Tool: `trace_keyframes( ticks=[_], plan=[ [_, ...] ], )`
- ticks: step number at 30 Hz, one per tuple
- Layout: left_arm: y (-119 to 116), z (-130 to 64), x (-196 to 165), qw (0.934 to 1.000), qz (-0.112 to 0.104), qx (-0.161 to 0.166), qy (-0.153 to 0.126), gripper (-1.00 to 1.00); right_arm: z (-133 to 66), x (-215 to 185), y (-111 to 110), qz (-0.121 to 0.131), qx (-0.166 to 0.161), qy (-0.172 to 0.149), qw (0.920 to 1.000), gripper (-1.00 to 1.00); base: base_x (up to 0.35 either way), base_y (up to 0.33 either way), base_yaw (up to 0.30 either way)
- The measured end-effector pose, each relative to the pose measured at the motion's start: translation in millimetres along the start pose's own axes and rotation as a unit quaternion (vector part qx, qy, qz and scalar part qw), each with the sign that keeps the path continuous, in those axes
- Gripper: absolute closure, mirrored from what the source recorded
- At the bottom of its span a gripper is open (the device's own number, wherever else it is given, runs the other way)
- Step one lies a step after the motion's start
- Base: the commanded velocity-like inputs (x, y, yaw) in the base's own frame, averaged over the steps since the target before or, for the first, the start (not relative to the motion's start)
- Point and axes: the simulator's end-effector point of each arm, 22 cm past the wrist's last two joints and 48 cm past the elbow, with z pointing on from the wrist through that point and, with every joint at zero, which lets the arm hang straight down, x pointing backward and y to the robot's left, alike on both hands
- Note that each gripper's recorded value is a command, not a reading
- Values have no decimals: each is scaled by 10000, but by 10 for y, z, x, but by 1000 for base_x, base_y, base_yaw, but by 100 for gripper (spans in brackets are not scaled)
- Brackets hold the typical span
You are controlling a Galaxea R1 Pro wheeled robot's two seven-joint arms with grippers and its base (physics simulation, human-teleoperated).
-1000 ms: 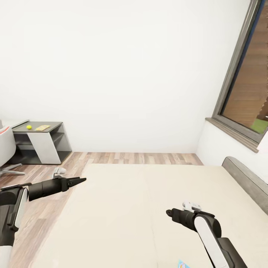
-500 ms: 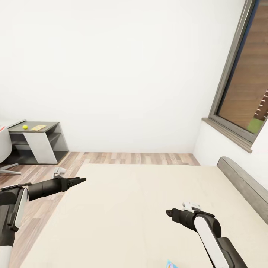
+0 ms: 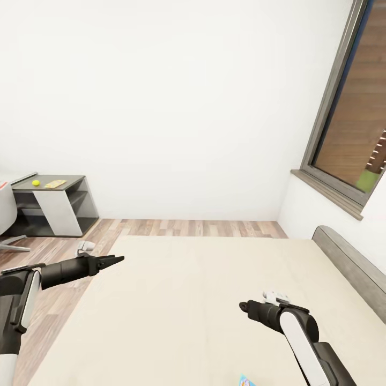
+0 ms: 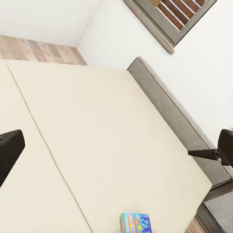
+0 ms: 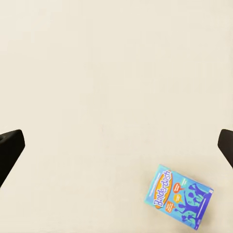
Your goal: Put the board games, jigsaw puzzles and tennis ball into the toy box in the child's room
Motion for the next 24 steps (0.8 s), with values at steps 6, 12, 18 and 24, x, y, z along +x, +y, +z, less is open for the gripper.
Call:
trace_keyframes(
  ticks=[6, 12, 18, 24],
  plan=[
    [1, -2, -1, 10000, -1, 0, -3, -100, 0, 1, 0, -2, 1, 2, 10000, -100, 0, 0, 0],
    [0, -1, -1, 10000, 0, 0, -1, -100, 1, -3, -6, -10, 21, -9, 10000, -100, 0, 0, 0],
    [1, -1, 0, 10000, -2, 0, -1, -100, 110, 81, -103, 105, 145, 36, 9998, -100, 0, 0, 0],
    [-6, 69, 80, 9999, -130, 55, 21, -100, 179, 119, -175, 152, 298, 44, 9994, -100, 0, 0, 0]
  ],
)
